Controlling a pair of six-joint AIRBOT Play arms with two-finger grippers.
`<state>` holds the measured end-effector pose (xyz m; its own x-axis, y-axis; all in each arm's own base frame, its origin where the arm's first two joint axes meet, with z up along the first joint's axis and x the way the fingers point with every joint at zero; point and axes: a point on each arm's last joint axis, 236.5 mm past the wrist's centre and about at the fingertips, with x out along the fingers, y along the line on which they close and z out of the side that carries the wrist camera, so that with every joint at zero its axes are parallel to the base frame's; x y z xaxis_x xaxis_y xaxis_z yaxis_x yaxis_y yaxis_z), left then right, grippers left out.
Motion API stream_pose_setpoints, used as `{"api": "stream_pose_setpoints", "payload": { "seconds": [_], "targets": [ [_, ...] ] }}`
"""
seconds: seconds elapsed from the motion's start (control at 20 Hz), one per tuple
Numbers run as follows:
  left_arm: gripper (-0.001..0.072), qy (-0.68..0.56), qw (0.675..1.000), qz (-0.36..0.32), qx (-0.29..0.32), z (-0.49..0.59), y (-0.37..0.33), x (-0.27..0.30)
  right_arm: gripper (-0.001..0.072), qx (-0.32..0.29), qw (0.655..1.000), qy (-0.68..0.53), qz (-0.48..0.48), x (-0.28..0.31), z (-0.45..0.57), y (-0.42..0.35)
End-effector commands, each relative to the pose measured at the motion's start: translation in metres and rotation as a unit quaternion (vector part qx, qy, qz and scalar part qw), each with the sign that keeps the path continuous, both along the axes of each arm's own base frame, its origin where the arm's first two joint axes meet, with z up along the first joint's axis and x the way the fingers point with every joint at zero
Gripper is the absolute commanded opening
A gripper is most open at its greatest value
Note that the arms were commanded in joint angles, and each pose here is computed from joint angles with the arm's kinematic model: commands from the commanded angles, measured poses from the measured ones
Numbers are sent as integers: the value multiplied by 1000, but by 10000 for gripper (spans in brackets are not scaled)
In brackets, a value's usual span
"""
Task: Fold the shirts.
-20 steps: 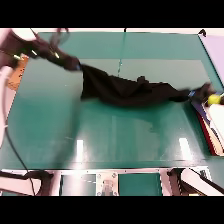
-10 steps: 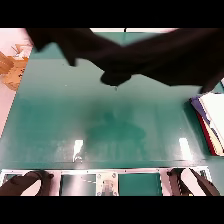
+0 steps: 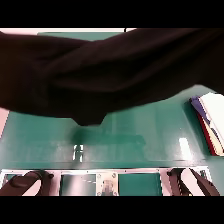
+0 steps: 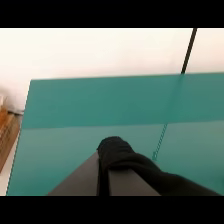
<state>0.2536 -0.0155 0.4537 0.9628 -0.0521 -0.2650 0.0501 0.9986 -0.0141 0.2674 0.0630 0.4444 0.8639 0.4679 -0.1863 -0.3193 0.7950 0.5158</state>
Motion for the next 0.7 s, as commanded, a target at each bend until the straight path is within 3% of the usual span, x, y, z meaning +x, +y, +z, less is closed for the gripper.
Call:
{"api": "stream_pose_setpoints", "payload": {
  "seconds": [0.0, 0.2, 0.35, 0.65],
  "targets": [
    [25, 42, 999, 9, 10, -34, 2, 22, 13, 12, 999, 46, 12, 15, -42, -11],
    [25, 15, 999, -46, -2, -68, -33, 99, 14, 97, 988, 121, -24, 65, -145, -53],
    [26, 96, 989, -106, -39, -168, -78, 183, 15, 143, 969, 195, -53, 102, -260, -75],
    [26, 231, 957, -110, -139, -393, -120, 307, 15, 184, 926, 321, -69, 189, -455, -90]
  ]
}}
